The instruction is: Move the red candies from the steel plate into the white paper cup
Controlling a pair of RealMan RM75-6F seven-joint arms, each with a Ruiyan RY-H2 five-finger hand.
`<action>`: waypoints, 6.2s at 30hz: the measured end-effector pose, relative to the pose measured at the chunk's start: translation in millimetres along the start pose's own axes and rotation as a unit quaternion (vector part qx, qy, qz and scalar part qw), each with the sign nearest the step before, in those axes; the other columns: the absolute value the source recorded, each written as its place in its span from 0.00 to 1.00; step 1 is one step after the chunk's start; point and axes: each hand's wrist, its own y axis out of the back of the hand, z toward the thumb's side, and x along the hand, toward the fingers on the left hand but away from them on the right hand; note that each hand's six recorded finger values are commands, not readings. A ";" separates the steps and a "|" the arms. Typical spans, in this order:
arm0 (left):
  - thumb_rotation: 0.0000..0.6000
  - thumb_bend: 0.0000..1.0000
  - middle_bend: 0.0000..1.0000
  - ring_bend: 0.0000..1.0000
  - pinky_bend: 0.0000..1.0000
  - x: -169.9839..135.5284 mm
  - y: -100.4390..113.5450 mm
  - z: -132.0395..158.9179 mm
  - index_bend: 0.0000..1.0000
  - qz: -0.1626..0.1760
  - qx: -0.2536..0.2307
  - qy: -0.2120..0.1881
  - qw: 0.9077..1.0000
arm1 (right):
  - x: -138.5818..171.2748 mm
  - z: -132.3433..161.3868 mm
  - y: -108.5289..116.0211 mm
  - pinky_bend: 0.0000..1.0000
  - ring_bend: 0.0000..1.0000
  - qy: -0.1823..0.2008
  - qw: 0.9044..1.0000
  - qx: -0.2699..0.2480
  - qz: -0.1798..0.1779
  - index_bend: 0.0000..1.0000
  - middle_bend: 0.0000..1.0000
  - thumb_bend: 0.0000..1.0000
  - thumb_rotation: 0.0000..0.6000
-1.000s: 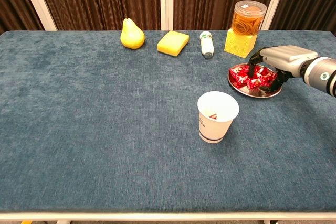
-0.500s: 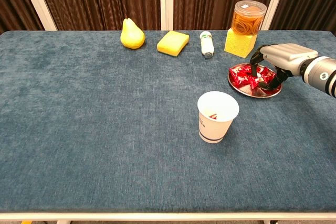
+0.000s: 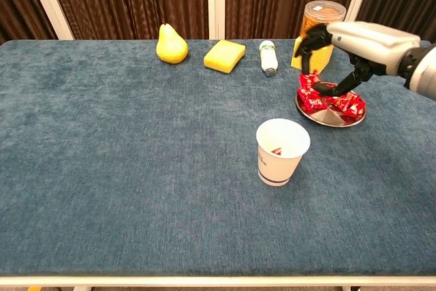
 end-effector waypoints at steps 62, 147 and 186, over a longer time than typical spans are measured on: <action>1.00 0.16 0.04 0.08 0.15 -6.3 -3.4 -11.1 0.07 -0.005 -0.007 0.014 1.000 | -50.3 -77.9 -59.4 0.00 0.00 -0.161 0.981 0.064 0.090 0.42 0.16 0.29 1.00; 1.00 0.16 0.04 0.08 0.15 -8.7 -5.0 -9.7 0.07 -0.005 -0.017 0.011 1.000 | -29.4 -39.8 1.8 0.00 0.00 -0.081 0.992 0.098 0.021 0.50 0.00 0.33 1.00; 1.00 0.16 0.04 0.08 0.15 -11.6 -9.0 -17.3 0.07 -0.012 -0.023 0.021 0.999 | -77.0 -74.9 -60.5 0.00 0.00 -0.170 0.973 0.132 0.085 0.42 0.00 0.21 1.00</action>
